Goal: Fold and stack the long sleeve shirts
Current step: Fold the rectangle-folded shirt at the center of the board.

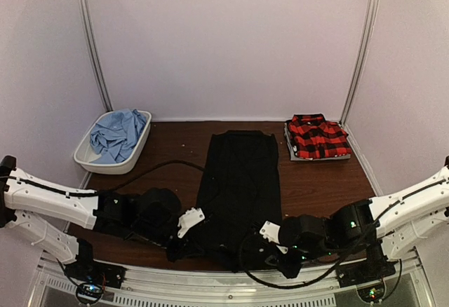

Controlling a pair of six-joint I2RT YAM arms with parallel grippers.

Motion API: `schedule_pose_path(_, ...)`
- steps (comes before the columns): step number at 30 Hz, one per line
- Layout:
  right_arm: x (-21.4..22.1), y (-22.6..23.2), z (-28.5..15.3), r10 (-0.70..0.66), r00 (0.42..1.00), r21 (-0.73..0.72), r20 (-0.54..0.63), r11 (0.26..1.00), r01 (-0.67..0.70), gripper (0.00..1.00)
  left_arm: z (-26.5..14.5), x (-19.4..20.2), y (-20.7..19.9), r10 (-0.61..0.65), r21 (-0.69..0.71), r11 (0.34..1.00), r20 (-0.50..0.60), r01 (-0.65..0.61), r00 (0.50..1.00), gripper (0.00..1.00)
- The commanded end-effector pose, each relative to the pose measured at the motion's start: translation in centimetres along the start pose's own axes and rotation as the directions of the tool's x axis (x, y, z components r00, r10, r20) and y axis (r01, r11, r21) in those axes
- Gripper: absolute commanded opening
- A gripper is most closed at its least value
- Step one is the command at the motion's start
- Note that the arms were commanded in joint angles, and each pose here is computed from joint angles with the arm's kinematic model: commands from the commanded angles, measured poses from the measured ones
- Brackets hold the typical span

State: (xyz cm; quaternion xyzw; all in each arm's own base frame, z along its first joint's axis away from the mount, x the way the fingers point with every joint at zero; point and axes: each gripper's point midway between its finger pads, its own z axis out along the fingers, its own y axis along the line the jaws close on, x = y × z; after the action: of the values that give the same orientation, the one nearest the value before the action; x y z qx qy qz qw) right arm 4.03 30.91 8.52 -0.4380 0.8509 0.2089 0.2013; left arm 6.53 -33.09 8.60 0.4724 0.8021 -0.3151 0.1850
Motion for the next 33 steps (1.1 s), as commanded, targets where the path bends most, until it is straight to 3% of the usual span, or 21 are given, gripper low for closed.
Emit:
schedule_pose_path(1, -2.8, -2.3, -2.1, 0.029, 0.999, 0.039, 0.025, 0.999, -0.030, 0.00, -2.1, -4.4, 0.8, -0.014, -0.039, 0.999, 0.089, 0.018, 0.996, 0.00)
schedule_pose_path(8, -6.5, -8.1, -2.9, 0.055, 0.998, 0.122, -0.024, 0.991, -0.051, 0.00, -4.0, -9.8, 8.2, -0.094, -0.138, 0.983, 0.169, 0.118, 0.981, 0.00)
schedule_pose_path(14, -9.4, -14.3, -2.2, 0.116, 0.990, 0.216, -0.083, 0.972, -0.096, 0.00, -2.6, -12.6, 13.7, -0.120, -0.215, 0.966, 0.124, 0.145, 0.985, 0.00)
schedule_pose_path(20, -11.1, -20.0, -0.8, 0.177, 0.977, 0.270, -0.120, 0.953, -0.140, 0.00, -1.5, -13.9, 18.3, -0.162, -0.256, 0.949, 0.107, 0.184, 0.981, 0.00)
schedule_pose_path(25, -13.0, -23.0, -0.2, 0.221, 0.972, 0.282, -0.084, 0.941, -0.190, 0.00, -0.4, -14.4, 21.3, -0.197, -0.277, 0.936, 0.092, 0.215, 0.976, 0.00)
schedule_pose_path(33, -12.0, -26.9, 2.2, 0.280, 0.953, 0.283, -0.115, 0.929, -0.238, 0.00, 1.1, -14.5, 25.4, -0.252, -0.310, 0.912, 0.091, 0.268, 0.963, 0.00)
